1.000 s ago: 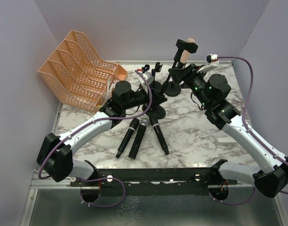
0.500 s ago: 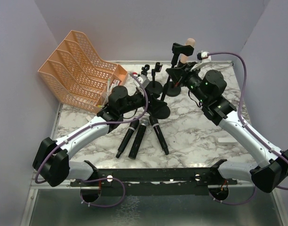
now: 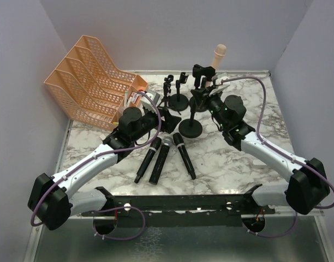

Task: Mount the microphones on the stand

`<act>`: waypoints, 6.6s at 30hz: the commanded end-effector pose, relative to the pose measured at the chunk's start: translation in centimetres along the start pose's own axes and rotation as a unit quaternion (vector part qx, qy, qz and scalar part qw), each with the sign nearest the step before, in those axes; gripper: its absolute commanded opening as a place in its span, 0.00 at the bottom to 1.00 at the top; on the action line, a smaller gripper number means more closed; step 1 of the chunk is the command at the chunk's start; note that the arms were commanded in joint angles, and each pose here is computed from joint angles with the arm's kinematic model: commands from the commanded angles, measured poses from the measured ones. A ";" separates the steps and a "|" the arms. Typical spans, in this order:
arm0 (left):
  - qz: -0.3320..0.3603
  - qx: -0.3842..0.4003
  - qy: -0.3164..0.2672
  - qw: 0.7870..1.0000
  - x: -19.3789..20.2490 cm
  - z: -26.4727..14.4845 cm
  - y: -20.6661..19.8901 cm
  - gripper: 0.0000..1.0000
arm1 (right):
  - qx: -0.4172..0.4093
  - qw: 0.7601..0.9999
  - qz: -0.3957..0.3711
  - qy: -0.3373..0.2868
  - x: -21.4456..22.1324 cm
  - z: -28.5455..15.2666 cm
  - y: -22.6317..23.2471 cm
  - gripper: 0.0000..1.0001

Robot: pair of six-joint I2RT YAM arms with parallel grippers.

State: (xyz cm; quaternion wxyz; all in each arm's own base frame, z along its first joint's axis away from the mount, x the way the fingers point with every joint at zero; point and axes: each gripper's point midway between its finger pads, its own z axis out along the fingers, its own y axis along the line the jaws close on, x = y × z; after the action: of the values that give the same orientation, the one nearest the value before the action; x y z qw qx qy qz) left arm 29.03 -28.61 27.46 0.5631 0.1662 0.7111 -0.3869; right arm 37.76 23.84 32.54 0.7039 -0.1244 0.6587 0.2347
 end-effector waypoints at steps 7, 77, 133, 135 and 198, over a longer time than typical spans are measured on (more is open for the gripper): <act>-0.011 -0.094 0.035 0.995 1.6 -1.1 3.3 0.82 | 0.076 0.987 -0.084 -0.115 -0.8 2.6 -3.4 0.01; -0.113 -0.225 0.392 0.885 25.7 -9.5 6.1 0.51 | 0.124 0.918 0.264 0.267 16.2 -15.5 -1.0 0.63; -0.070 0.144 0.058 0.985 0.6 -4.7 -9.4 0.72 | -0.083 0.952 0.283 0.082 -2.8 -10.3 5.6 0.10; -0.043 0.134 0.033 0.990 -0.8 -4.9 -9.0 0.78 | -0.037 0.966 0.245 0.074 -4.1 -10.7 3.9 0.10; 0.156 0.404 0.033 0.901 -6.0 13.4 -3.4 0.32 | 0.241 0.960 0.090 0.107 -1.1 -7.9 -6.8 0.09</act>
State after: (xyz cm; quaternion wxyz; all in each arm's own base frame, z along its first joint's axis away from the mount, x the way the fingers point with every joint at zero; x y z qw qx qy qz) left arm 38.41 -39.44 30.80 0.4471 0.5091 0.4833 -0.5545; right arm 33.76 13.76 30.65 0.6012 0.0721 0.7899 0.0976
